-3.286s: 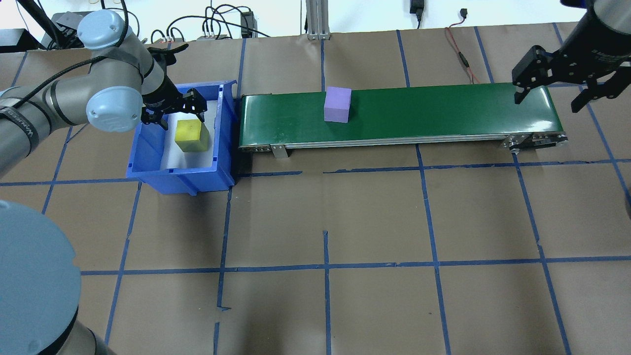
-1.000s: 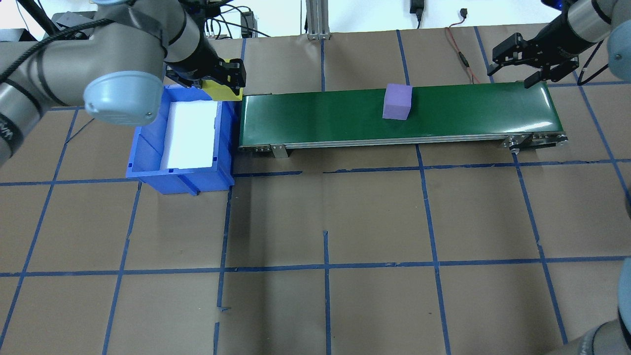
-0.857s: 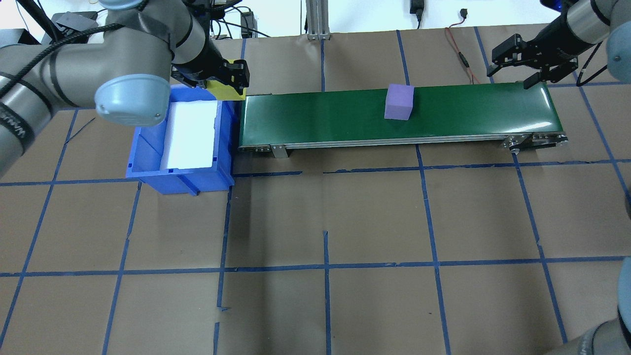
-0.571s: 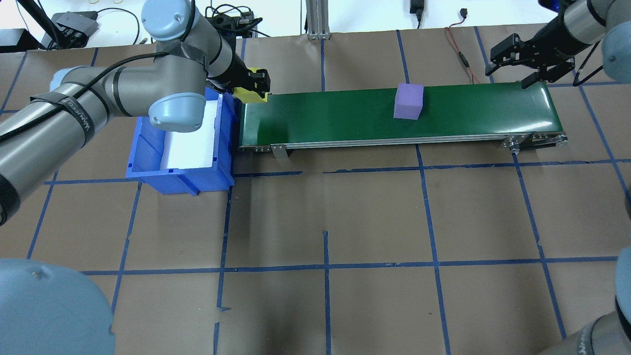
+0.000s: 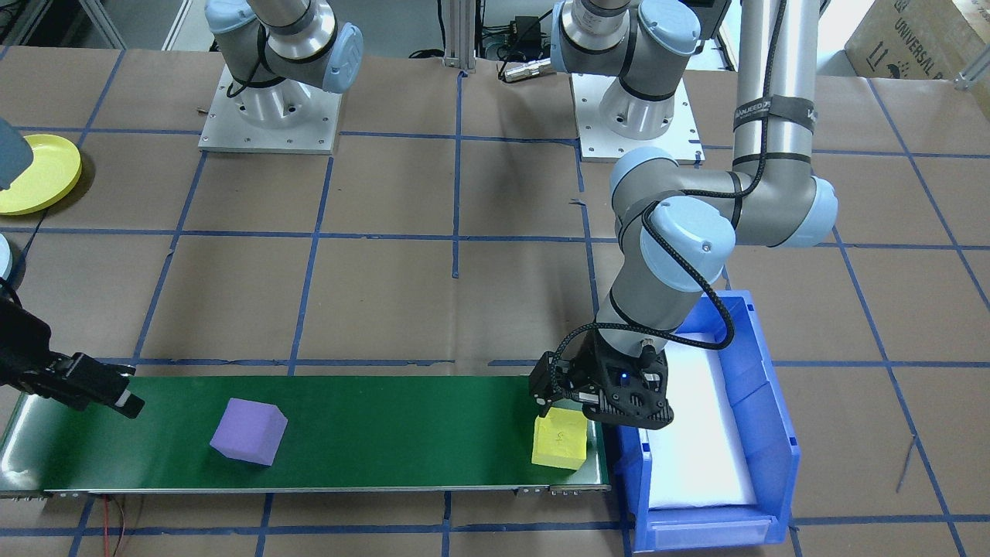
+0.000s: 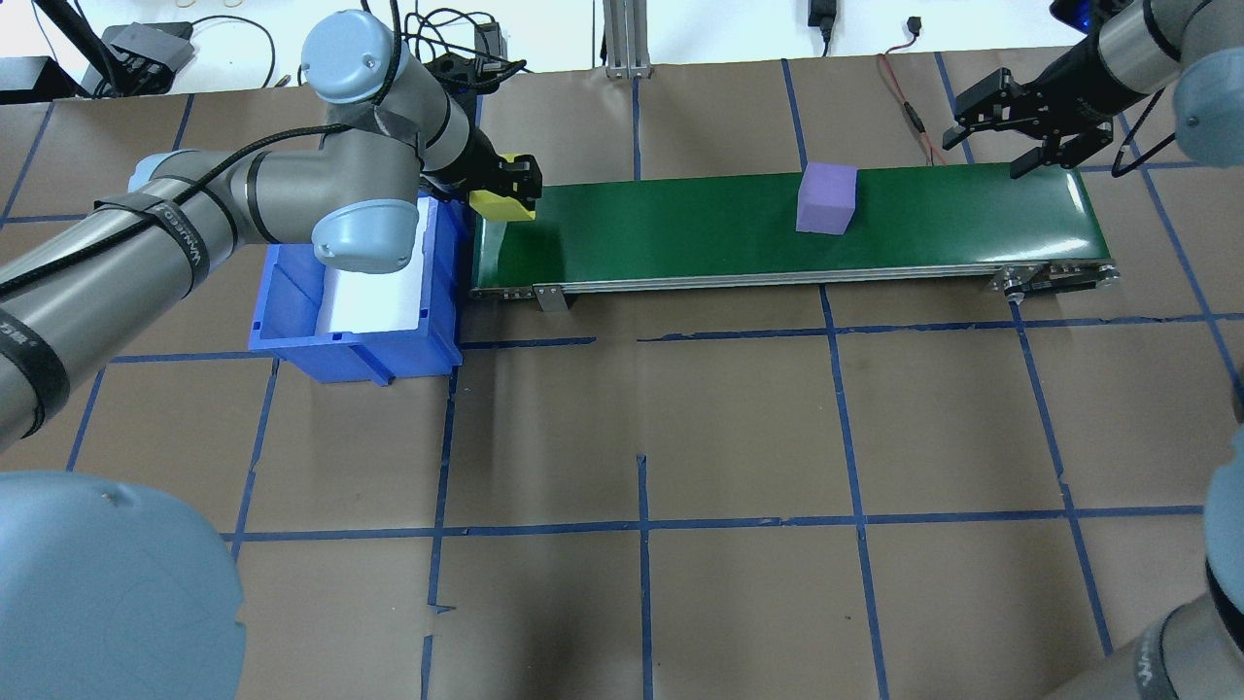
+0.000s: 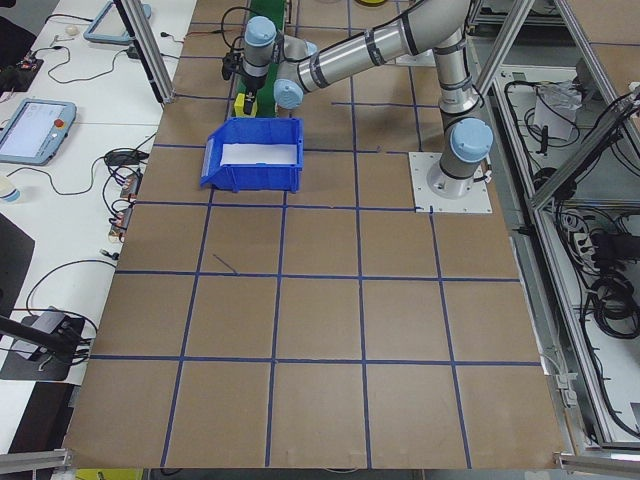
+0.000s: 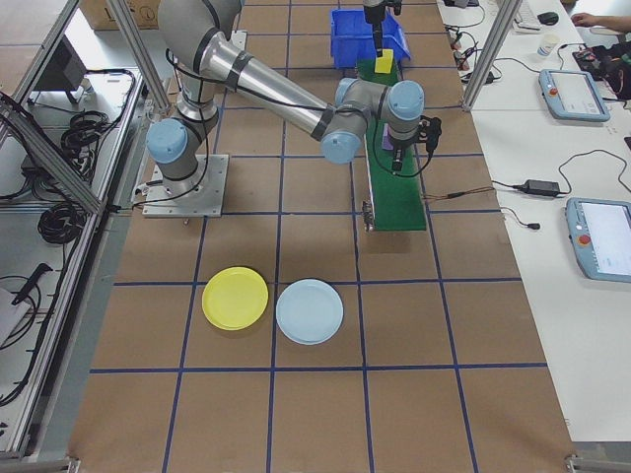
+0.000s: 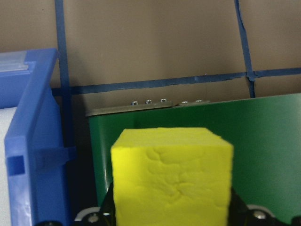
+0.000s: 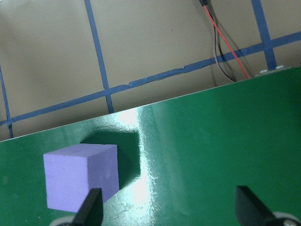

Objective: Move block left to right into plate

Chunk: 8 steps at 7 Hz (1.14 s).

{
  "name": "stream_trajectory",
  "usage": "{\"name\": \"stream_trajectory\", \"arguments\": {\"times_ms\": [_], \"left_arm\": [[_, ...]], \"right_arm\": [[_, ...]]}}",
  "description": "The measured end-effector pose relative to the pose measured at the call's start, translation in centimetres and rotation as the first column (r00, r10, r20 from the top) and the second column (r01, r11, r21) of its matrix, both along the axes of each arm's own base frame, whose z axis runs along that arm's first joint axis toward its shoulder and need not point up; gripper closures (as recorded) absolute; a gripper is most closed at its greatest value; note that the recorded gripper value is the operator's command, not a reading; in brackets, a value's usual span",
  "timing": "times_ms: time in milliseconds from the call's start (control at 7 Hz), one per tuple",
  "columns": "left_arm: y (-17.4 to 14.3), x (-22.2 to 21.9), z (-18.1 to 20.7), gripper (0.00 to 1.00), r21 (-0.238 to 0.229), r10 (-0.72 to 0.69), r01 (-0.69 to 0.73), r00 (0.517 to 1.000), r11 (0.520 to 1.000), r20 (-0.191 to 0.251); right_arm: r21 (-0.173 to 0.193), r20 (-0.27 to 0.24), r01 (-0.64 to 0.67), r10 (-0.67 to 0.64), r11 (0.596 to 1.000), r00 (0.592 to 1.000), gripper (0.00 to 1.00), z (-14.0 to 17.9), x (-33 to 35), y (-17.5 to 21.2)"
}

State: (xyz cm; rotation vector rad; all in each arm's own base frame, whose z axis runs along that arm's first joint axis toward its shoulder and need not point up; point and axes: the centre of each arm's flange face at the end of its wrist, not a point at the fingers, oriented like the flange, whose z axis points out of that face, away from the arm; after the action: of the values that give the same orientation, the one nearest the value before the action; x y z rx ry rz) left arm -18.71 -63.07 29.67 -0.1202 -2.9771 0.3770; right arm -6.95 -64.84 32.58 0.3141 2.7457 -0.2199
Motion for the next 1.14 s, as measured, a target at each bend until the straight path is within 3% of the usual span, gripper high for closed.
{"name": "stream_trajectory", "arguments": {"times_ms": [286,714,1000,1143], "left_arm": [[3.7,1.8,7.4,0.00,0.062,0.031,-0.036,0.997,0.997,0.075],[12.7,7.7,18.3,0.00,0.164,0.115,-0.133,0.987,0.977,0.116],[15.8,9.1,20.2,0.00,0.213,0.122,-0.161,0.975,0.964,0.187],[16.1,9.1,19.8,0.00,0.235,0.118,-0.161,0.976,0.959,0.185]], "right_arm": [[0.017,0.016,0.032,-0.033,0.999,0.999,0.00,-0.8,-0.1,-0.3],[0.045,0.070,0.080,-0.083,0.996,0.994,0.00,-2.0,0.1,-0.8],[0.045,0.106,0.084,-0.088,0.995,0.991,0.00,-2.8,0.3,-1.2],[0.038,0.108,0.084,-0.088,0.996,0.990,0.00,-3.2,0.2,-1.5]]}}
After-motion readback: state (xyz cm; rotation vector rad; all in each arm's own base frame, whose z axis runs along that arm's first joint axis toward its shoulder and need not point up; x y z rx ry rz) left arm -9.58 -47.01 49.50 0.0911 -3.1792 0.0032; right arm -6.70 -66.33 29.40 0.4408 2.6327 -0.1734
